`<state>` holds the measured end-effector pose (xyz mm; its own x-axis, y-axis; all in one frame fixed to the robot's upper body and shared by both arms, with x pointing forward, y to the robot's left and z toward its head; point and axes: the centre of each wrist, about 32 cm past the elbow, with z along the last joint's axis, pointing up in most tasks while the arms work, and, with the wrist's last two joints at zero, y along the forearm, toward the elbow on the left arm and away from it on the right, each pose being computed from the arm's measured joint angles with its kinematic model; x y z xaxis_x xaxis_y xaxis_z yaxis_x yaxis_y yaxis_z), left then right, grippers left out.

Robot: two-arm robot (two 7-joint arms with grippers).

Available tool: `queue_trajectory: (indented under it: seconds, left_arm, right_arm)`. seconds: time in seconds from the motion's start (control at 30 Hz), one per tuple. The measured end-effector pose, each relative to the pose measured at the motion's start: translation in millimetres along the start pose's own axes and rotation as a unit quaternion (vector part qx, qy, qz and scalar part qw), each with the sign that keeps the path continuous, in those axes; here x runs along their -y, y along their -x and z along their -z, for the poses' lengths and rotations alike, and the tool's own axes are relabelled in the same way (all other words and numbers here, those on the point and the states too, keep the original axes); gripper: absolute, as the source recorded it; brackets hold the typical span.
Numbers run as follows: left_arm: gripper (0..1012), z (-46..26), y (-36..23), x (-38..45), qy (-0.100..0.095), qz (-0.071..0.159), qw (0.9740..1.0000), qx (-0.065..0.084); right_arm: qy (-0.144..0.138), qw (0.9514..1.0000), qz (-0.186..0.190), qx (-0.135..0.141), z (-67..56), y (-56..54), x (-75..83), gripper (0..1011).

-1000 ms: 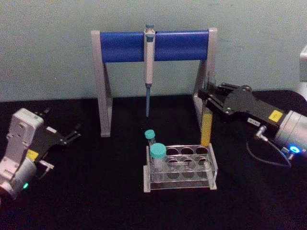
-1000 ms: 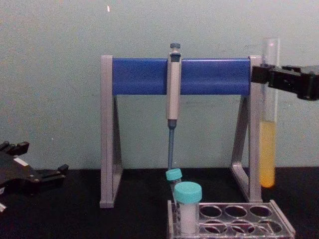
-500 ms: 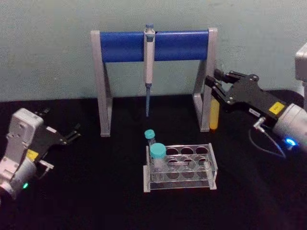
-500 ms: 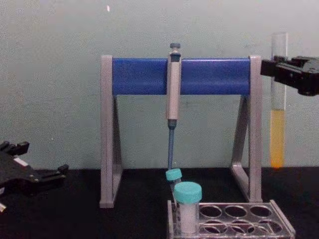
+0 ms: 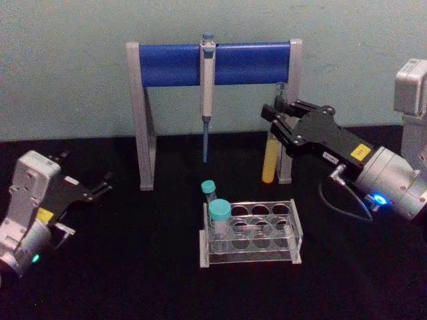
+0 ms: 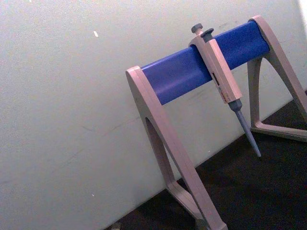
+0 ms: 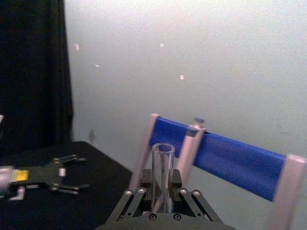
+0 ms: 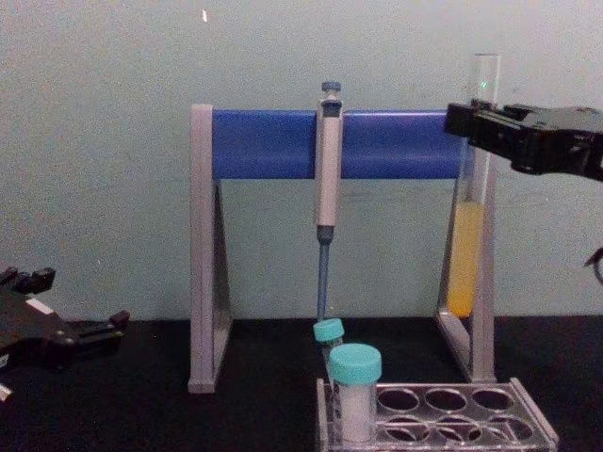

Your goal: Pick up the test tube from the test tube rack, shake it, then place it back into the test tube rack.

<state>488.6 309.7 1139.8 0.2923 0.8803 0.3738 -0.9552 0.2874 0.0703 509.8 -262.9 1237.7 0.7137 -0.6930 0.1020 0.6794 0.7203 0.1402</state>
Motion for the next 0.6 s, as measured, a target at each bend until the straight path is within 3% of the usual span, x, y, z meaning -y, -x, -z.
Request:
queue_trajectory:
  seconds: [0.27,0.6]
  left_arm:
    - [1001,0.0,0.0,0.0,0.0,0.0,1.0,0.0]
    - [1002,0.0,0.0,0.0,0.0,0.0,1.0,0.0]
  right_arm:
    - [-0.003,0.9979,-0.054,-0.036,-0.2,0.2,1.7,234]
    - [0.014,0.9965,-0.068,-0.047,-4.2,-7.4,22.3,235]
